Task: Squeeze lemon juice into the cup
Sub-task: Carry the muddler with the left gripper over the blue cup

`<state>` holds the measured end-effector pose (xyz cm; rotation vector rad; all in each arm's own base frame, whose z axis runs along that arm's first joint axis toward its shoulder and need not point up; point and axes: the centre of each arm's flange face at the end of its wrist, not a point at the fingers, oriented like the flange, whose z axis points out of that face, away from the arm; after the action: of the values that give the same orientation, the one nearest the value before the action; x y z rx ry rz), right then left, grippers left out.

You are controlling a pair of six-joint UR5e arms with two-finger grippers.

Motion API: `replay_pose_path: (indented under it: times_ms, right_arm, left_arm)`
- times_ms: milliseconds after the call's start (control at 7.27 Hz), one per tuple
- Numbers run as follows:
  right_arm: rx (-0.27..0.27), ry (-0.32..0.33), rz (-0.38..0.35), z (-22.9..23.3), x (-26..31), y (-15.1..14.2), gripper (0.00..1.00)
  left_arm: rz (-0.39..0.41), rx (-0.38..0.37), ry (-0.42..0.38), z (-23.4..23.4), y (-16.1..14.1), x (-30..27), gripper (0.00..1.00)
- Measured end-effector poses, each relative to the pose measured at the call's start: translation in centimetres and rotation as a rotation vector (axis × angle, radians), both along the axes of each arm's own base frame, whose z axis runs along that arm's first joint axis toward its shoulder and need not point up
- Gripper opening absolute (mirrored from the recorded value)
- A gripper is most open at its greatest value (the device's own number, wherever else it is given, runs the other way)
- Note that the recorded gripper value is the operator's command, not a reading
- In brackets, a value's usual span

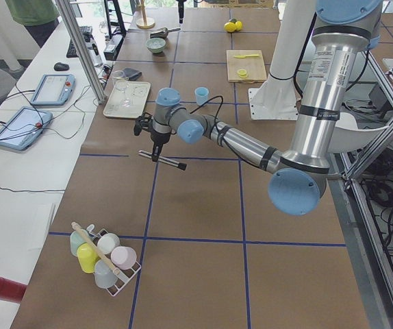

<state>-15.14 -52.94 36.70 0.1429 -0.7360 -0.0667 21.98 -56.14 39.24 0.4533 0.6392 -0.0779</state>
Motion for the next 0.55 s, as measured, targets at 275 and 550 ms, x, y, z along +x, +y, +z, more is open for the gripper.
replay_pose_path:
  times_ms: [275, 550]
  right_arm:
    - [-0.006, -0.017, 0.013, -0.7, 0.2, 0.7, 1.00]
    - [-0.027, -0.028, 0.015, -0.4, 0.4, 1.3, 1.00]
  left_arm:
    - [-0.008, 0.120, 0.015, -5.7, 0.3, 2.0, 0.00]
    - [0.034, 0.236, 0.104, -11.6, 1.3, 5.4, 0.00]
